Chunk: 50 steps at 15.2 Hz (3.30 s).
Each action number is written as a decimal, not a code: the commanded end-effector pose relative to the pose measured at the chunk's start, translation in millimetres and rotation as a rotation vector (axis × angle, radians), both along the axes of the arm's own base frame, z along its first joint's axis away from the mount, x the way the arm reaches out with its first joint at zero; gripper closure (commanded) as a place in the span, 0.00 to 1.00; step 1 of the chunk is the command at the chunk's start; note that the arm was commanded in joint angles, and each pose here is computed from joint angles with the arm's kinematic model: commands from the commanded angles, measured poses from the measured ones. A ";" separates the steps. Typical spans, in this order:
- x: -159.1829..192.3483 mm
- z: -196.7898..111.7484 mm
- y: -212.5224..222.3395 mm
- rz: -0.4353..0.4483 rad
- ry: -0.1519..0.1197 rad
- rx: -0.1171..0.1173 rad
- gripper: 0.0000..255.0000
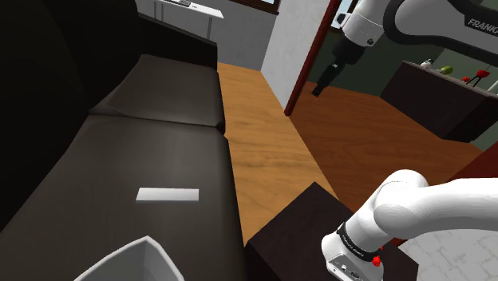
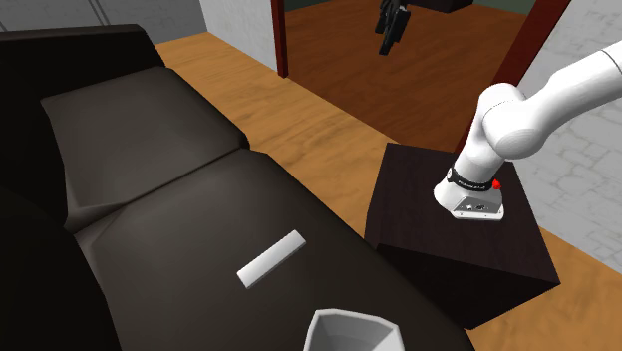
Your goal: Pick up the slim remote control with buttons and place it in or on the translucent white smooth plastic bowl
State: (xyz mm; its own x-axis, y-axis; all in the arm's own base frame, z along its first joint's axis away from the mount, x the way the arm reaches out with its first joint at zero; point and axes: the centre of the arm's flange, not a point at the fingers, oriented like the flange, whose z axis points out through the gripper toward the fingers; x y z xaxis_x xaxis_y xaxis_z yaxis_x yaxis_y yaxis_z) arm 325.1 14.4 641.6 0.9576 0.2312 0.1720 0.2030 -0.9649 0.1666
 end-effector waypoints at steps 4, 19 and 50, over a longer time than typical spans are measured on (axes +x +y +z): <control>23.5 -26.1 17.6 0.036 0.016 0.006 0.00; 124.4 -160.0 119.5 0.215 0.096 0.033 0.00; 228.9 -434.5 368.3 0.566 0.252 0.088 0.00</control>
State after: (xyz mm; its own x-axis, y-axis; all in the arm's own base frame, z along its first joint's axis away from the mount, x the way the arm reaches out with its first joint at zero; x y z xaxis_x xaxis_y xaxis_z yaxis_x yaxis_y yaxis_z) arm 552.7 379.5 214.1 0.7072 0.7070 -0.0020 0.7067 -0.7070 -0.0266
